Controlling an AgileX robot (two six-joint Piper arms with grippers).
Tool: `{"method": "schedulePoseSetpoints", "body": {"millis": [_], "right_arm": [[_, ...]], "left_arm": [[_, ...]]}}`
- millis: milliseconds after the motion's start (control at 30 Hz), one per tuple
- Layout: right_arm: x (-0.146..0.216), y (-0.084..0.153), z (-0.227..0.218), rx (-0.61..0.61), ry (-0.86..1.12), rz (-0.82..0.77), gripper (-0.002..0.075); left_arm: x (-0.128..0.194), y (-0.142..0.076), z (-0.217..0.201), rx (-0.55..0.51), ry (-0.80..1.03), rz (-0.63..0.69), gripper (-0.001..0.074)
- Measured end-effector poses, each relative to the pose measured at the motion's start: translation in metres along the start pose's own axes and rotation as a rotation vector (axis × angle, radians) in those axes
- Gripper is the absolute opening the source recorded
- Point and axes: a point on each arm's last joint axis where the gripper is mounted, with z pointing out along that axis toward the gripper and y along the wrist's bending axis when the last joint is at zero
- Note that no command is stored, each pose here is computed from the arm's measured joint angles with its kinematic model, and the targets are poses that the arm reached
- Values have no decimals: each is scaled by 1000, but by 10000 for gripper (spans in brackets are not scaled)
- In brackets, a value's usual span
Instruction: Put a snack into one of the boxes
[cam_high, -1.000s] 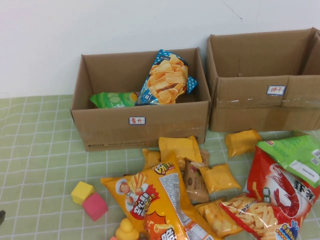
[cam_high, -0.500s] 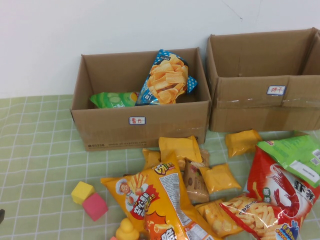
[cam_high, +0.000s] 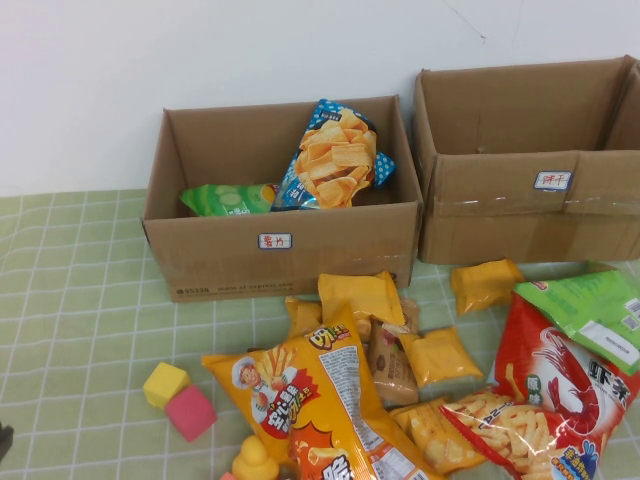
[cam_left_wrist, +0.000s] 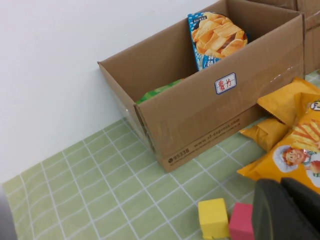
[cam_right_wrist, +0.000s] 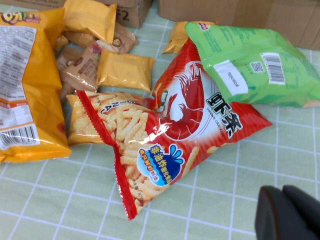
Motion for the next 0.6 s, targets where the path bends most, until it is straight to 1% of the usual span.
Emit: {"method": "schedulePoseSetpoints", "body": {"millis": [67, 133, 300, 467, 533, 600], "right_arm": [[0, 0, 0, 0, 0, 0, -2], [0, 0, 0, 0, 0, 0, -2], [0, 0, 0, 0, 0, 0, -2], [0, 0, 0, 0, 0, 0, -2], [0, 0, 0, 0, 0, 0, -2], [0, 0, 0, 0, 0, 0, -2]], "left_arm": [[7, -1, -2, -10, -7, -22, -2], [13, -1, -4, -44, -15, -45, -2], [30, -2, -7, -166, -33, -152, -2], [60, -5, 6, -250, 31, -194, -2], [81, -6, 14, -292, 43, -232, -2], [86, -7, 15, -302, 60, -222, -2]]}}
